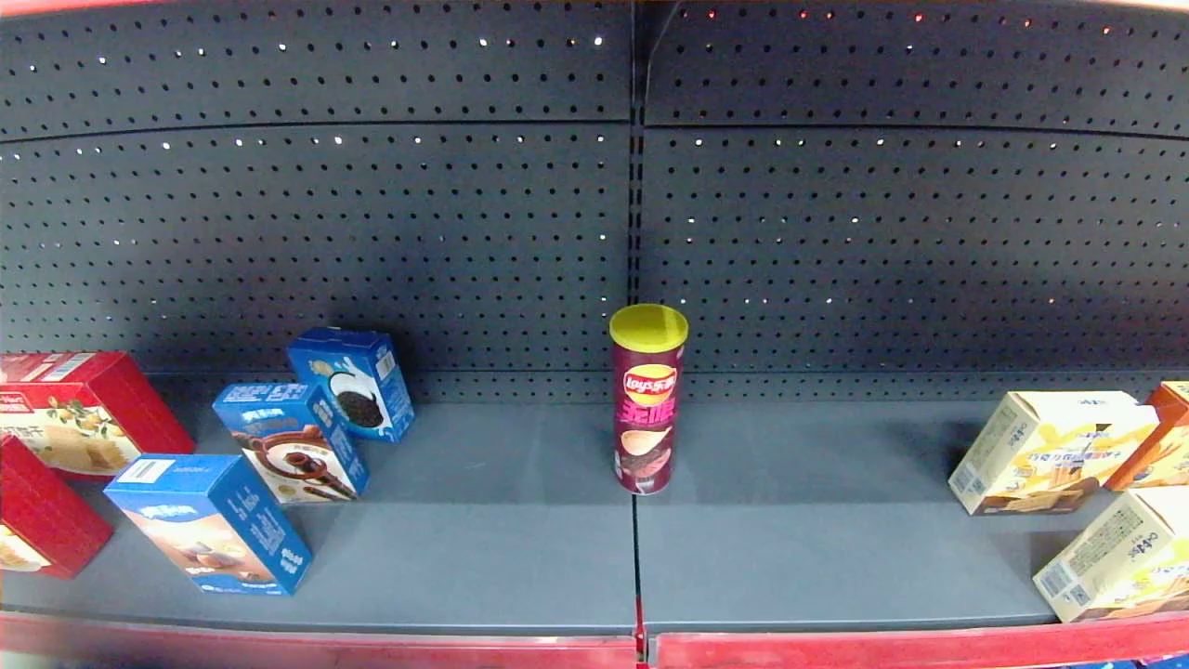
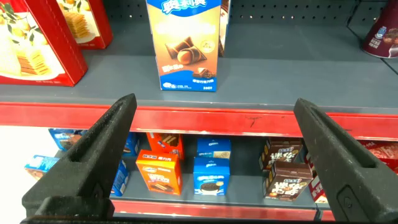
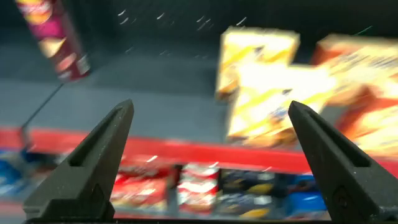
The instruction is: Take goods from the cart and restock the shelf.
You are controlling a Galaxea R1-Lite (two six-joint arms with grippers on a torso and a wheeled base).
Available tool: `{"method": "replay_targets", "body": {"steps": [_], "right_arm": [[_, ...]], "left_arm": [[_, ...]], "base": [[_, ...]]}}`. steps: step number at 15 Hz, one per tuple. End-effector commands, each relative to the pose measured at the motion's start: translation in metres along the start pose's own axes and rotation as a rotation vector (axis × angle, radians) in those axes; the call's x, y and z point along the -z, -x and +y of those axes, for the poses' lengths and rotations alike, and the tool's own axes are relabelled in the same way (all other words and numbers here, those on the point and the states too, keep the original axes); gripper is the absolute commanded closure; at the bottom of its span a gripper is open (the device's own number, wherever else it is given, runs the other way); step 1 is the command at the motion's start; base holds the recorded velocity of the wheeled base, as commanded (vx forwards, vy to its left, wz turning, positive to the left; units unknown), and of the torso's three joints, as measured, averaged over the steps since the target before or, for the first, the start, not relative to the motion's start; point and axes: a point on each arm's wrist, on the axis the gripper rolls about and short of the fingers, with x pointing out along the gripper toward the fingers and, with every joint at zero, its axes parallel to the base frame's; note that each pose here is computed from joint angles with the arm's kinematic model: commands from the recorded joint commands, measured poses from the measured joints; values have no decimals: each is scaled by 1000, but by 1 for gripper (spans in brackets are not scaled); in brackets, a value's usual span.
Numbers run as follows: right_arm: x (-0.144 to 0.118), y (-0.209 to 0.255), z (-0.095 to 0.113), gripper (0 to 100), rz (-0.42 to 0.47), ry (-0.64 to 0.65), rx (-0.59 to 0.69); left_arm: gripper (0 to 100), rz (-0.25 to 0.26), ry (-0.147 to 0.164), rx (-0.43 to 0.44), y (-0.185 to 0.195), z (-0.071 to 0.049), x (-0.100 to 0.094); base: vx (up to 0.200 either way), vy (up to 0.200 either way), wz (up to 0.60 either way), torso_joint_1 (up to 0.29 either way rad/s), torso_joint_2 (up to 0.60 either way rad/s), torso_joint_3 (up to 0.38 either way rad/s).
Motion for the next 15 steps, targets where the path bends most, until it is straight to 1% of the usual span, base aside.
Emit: {"method": "replay_targets", "body": {"steps": [1, 3, 4, 5, 6, 7, 10, 12, 15], "right_arm": [[5, -12, 1, 0, 123, 50, 162], [2, -13, 0, 0, 124, 38, 241], [0, -14, -2, 0, 128, 39, 254], [-2, -15, -4, 0, 142, 42, 302], [-2, -15, -6, 0, 159, 46, 419], [-2, -14, -8, 0, 161, 45, 452], [-8, -13, -9, 0, 141, 47, 421], [-9, -16, -9, 0, 177, 48, 435], [-11, -12, -6, 0, 251, 38, 497]], "left_arm": [[0, 1, -1, 0, 0, 0, 0], [0, 1, 1, 0, 0, 0, 0], [0, 1, 1, 0, 0, 0, 0], [0, 1, 1, -2, 0, 0, 0], [0, 1, 1, 0, 0, 0, 0], [0, 1, 1, -2, 0, 0, 0], [0, 1, 1, 0, 0, 0, 0], [0, 1, 1, 0, 0, 0, 0], [0, 1, 1, 0, 0, 0, 0]], "base": [[0, 0, 0, 0, 0, 0], [0, 0, 0, 0, 0, 0], [0, 0, 0, 0, 0, 0], [0, 0, 0, 0, 0, 0], [0, 0, 0, 0, 0, 0], [0, 0, 0, 0, 0, 0], [0, 0, 0, 0, 0, 0], [0, 0, 0, 0, 0, 0], [0, 0, 0, 0, 0, 0]]}}
